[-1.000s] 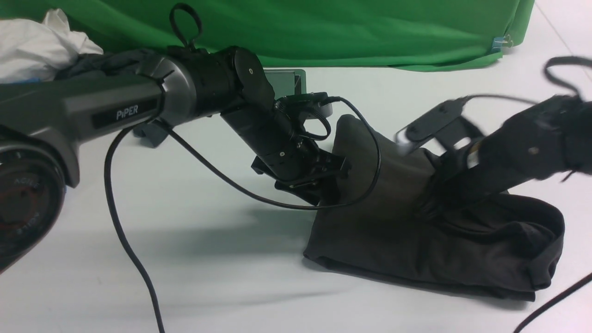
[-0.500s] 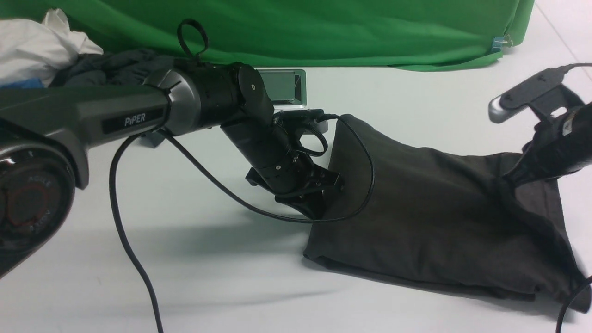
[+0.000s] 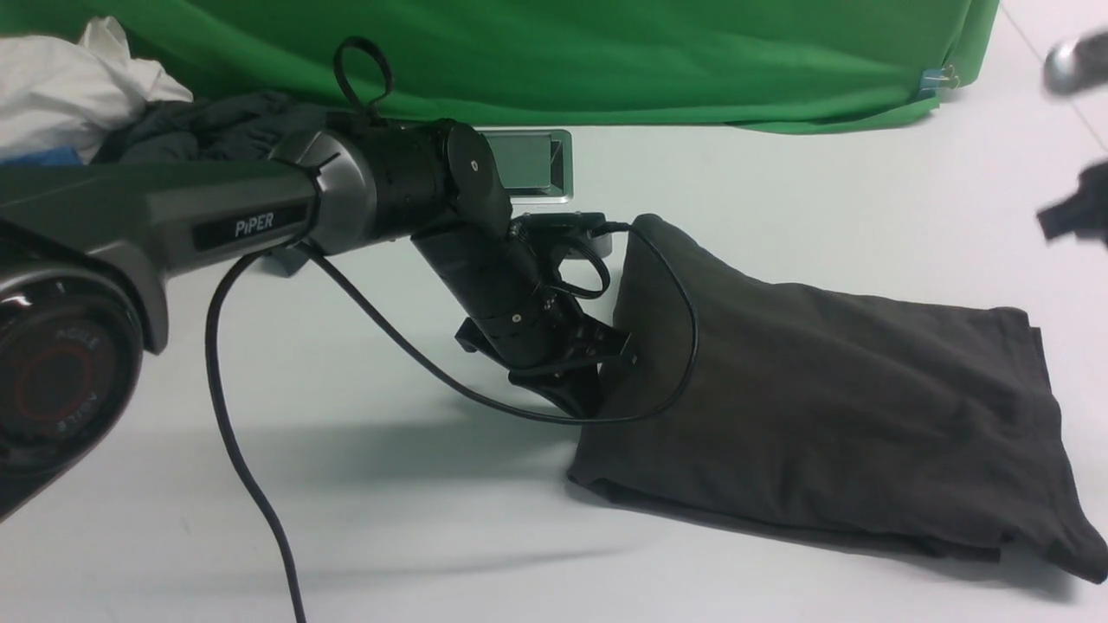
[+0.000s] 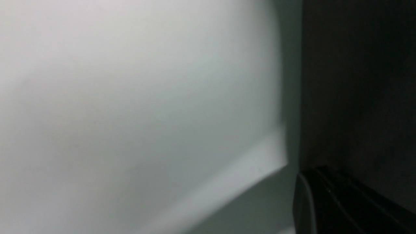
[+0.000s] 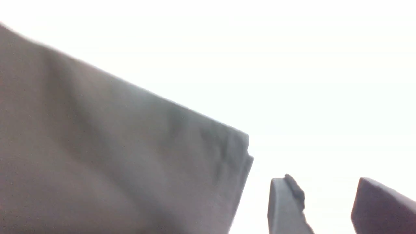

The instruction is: Fold a long-sleeved shirt on a white desktop.

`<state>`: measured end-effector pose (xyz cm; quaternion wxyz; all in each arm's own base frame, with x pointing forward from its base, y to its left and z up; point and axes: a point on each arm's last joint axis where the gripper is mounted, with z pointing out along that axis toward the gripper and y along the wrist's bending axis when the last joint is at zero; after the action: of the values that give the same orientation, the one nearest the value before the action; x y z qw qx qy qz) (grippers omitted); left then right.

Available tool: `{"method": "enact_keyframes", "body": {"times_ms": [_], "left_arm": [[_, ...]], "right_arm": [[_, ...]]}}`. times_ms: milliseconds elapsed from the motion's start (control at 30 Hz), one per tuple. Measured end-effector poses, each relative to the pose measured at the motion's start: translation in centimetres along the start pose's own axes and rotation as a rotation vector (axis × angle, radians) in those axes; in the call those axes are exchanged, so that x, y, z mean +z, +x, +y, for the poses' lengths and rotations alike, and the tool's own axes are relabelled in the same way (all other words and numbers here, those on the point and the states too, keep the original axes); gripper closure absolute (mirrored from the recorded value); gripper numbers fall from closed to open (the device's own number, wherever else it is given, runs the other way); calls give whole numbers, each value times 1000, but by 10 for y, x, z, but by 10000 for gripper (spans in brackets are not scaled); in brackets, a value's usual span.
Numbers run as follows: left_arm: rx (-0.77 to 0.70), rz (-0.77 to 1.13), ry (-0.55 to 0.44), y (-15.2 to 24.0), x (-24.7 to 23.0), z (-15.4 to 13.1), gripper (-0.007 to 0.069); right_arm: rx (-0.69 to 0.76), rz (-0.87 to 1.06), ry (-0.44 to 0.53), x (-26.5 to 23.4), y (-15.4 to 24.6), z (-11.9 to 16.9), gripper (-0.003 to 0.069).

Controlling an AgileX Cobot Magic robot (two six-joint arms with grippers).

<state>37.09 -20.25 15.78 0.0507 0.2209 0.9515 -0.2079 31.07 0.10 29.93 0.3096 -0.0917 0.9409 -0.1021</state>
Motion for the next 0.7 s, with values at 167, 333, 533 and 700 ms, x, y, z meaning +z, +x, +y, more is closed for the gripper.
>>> {"method": "enact_keyframes", "body": {"times_ms": [167, 333, 533, 700], "left_arm": [[4, 4, -5, 0, 0, 0, 611], [17, 29, -22, 3, -2, 4, 610], [-32, -49, -115, 3, -50, 22, 604], [-25, -288, -126, -12, -105, 21, 544]], "right_arm": [[46, -120, -161, -28, 1, 36, 370], [-94, -20, -262, -10, 28, 78, 423], [-154, 12, -272, -19, 34, 77, 624], [-82, -59, -331, -42, 32, 77, 641]]}}
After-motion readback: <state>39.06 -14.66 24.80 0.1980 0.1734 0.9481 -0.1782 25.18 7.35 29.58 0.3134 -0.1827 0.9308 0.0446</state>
